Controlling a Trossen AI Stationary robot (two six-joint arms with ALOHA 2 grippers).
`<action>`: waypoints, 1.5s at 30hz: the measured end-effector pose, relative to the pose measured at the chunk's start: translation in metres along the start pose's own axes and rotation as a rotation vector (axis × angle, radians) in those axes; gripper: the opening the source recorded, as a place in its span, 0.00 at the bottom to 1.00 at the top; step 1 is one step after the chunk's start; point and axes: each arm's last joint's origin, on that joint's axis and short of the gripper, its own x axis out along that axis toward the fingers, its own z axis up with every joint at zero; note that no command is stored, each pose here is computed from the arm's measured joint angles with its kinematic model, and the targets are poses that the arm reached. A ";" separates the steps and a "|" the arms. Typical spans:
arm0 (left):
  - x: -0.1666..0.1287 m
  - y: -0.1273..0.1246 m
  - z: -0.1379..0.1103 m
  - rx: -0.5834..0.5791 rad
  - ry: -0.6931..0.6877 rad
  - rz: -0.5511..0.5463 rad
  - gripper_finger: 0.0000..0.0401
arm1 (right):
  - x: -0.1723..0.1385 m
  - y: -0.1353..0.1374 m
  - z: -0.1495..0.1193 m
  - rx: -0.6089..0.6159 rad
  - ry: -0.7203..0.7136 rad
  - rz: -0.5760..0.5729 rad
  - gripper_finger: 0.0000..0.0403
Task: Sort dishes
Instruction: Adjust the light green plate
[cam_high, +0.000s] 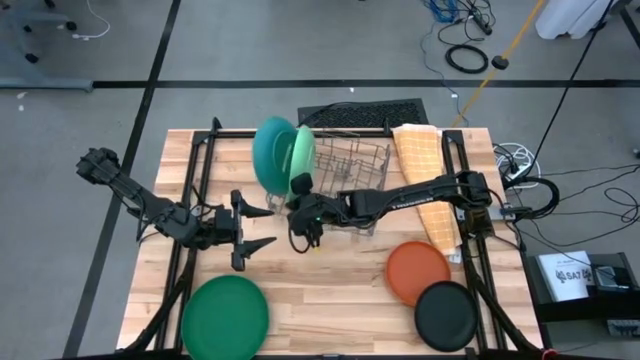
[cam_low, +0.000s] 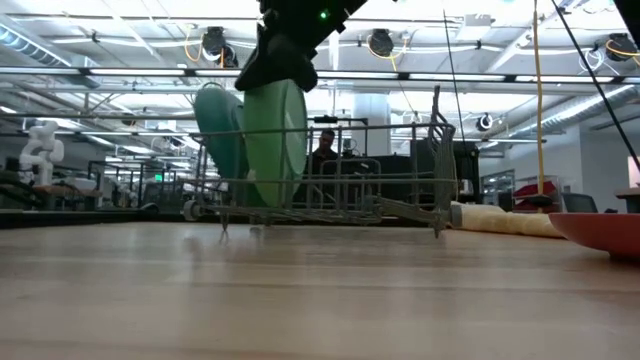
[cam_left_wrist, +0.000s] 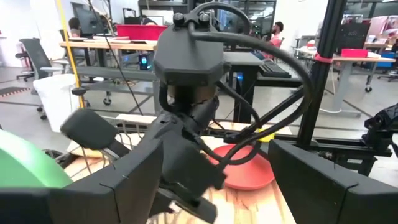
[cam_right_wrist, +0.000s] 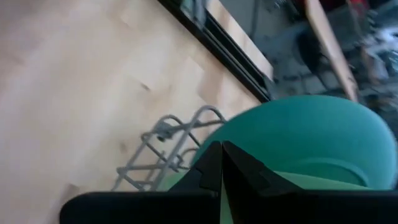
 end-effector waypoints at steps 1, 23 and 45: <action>0.000 0.000 0.000 0.000 0.000 0.000 0.75 | 0.000 -0.001 -0.001 -0.009 0.019 -0.021 0.01; -0.001 -0.001 -0.001 0.009 0.012 -0.006 0.75 | -0.029 0.020 0.020 0.126 -0.055 0.120 0.01; -0.001 -0.001 -0.007 0.021 0.061 0.001 0.75 | -0.035 0.000 -0.048 0.477 0.473 0.248 0.43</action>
